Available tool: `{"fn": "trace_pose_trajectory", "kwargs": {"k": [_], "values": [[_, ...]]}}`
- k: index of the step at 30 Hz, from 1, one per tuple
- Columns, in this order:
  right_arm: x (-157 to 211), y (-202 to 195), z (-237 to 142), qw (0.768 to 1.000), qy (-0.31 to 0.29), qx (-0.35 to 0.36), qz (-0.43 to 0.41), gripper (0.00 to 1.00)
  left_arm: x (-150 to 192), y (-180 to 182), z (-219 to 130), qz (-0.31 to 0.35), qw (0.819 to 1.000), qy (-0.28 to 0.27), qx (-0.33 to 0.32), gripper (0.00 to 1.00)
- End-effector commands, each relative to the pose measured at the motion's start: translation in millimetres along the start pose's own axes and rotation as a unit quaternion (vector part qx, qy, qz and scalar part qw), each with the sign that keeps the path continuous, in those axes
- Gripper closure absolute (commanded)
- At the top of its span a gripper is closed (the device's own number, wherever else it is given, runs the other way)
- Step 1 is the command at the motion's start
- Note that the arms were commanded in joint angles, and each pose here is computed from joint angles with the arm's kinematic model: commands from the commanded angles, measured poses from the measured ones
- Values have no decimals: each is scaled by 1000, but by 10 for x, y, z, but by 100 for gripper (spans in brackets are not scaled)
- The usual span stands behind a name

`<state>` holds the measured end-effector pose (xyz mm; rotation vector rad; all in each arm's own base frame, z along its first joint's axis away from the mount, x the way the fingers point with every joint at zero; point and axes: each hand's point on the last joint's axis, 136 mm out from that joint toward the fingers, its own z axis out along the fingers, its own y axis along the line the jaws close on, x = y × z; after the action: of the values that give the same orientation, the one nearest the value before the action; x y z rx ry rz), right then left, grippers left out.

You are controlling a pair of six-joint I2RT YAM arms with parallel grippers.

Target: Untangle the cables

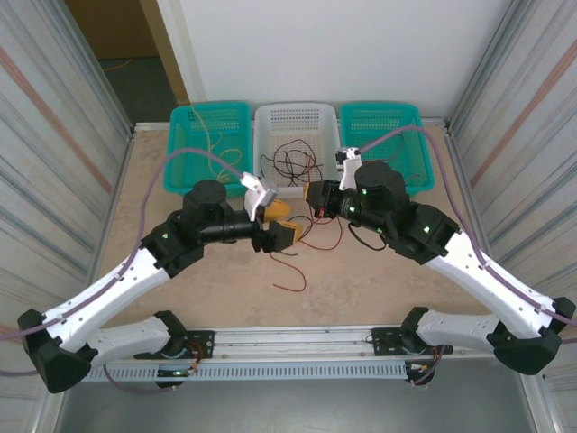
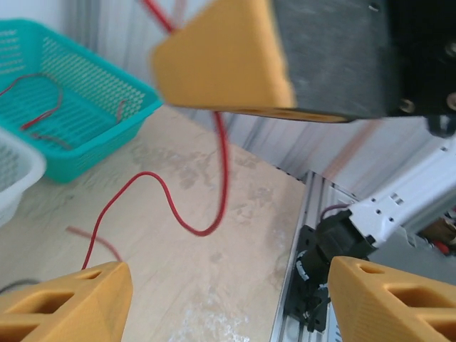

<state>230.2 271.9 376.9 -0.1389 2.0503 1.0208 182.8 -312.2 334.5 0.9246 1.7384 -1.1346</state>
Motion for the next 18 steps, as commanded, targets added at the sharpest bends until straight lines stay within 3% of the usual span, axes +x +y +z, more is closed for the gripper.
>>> {"fn": "trace_pose_trajectory", "kwargs": {"k": [1,6,18], "values": [[-179,305,-188,998,-15,-65,3,100,-189,-178,125,72,997,-20,32,27],[-291,454,-280,995,-29,-96,4,100,-235,-183,374,71,996,-8,45,36],[-343,240,-332,996,-55,-68,16,100,-263,-255,421,44,996,-32,67,97]]}}
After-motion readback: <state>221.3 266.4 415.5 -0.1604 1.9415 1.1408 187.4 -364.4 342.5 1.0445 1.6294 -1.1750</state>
